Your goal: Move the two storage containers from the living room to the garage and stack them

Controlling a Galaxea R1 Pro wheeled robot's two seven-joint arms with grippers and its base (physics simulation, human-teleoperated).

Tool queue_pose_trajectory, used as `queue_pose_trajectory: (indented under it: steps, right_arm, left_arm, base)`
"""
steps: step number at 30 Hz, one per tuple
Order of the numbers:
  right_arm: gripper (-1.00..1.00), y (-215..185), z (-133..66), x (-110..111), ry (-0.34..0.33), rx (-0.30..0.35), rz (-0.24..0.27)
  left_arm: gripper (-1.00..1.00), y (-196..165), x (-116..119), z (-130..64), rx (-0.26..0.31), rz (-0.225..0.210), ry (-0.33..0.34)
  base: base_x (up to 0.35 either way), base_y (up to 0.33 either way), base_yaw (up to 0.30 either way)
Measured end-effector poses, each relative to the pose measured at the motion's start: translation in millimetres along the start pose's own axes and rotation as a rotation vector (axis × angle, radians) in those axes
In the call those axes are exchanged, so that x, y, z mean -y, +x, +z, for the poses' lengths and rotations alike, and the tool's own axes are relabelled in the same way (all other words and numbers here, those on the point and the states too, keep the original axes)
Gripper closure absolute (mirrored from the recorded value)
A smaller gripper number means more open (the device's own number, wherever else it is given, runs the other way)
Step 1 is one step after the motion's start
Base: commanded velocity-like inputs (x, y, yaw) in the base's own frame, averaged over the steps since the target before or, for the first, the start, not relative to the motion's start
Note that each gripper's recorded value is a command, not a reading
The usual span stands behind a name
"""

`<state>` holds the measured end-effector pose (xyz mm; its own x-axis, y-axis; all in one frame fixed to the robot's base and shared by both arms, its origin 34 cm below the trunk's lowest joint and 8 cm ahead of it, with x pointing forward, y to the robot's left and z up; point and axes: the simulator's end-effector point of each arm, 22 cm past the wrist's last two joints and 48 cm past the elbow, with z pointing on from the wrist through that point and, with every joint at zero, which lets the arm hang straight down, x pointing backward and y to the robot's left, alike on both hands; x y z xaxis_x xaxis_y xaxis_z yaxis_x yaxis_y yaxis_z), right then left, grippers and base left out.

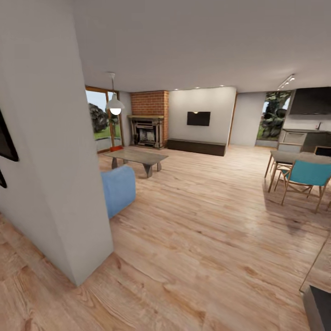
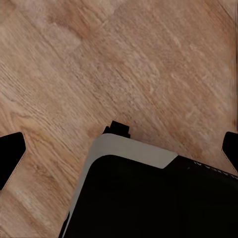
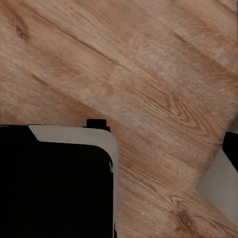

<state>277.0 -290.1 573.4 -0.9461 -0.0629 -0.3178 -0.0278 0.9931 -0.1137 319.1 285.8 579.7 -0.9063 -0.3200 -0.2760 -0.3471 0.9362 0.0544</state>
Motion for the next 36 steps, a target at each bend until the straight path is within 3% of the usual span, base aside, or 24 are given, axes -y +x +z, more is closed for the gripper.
queue_pose_trajectory:
  steps: [7,25,36]
  right_arm:
    - [-1.00,0.1,0.0,0.2,0.001,-0.001,0.001]
    - [-1.00,0.3,0.2,3.0,0.002,-0.001,-0.009]
    - [-1.00,0.4,0.1,2.5,0.003,-0.001,-0.001]
  left_arm:
    - [-1.00,0.1,-0.1,0.0,0.000,0.000,0.000]
    - [-1.00,0.7,-0.1,0.0,-0.003,0.000,0.000]
    - [-1.00,1.9,0.8,-0.1,-0.007,0.002,0.001]
  base:
    - [0.326,0.083,-0.184]
    - [0.326,0.022,-0.013]
    - [0.326,0.000,-0.264]
